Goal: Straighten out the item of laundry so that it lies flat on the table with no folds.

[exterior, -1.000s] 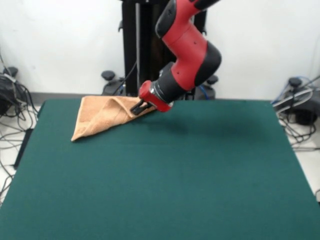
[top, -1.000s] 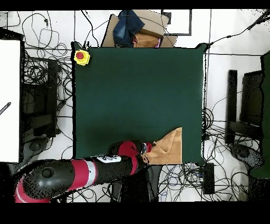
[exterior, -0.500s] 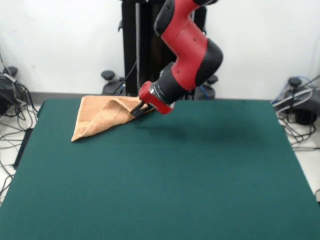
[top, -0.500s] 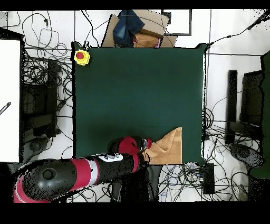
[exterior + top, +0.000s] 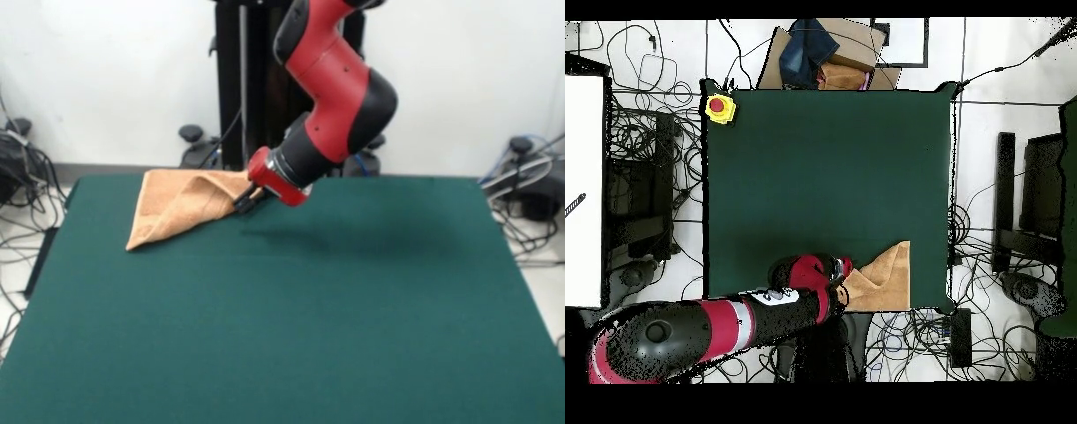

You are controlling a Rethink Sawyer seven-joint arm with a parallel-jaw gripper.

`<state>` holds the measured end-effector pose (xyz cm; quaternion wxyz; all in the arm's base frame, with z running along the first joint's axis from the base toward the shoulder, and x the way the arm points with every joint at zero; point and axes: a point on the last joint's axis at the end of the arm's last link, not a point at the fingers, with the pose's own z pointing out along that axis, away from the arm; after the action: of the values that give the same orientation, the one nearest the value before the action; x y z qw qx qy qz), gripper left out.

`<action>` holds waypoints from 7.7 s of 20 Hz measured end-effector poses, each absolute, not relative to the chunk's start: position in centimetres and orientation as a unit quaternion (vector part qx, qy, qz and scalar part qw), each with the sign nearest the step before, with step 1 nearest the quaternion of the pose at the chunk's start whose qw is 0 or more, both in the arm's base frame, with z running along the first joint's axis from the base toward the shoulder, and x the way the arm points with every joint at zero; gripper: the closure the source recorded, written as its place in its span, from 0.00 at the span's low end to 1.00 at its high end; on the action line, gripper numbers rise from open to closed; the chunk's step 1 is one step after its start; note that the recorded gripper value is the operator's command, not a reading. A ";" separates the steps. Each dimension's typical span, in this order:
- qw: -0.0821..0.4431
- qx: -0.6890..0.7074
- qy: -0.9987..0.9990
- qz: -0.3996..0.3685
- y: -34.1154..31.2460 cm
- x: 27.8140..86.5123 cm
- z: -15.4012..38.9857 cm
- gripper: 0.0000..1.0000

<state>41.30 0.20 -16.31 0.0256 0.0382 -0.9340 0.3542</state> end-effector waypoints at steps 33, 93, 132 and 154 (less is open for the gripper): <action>0.137 -0.035 -0.880 0.454 -3.0 36.5 -14.7 0.00; 0.215 -0.045 -0.893 0.393 3.6 40.2 -20.7 0.00; 0.215 -0.067 -0.835 0.502 -1.2 37.5 -23.0 1.00; 0.180 -0.116 -0.858 0.466 -1.3 39.7 -22.2 1.00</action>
<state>39.71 -1.30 -22.19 0.1803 -0.1163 -0.8585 0.4658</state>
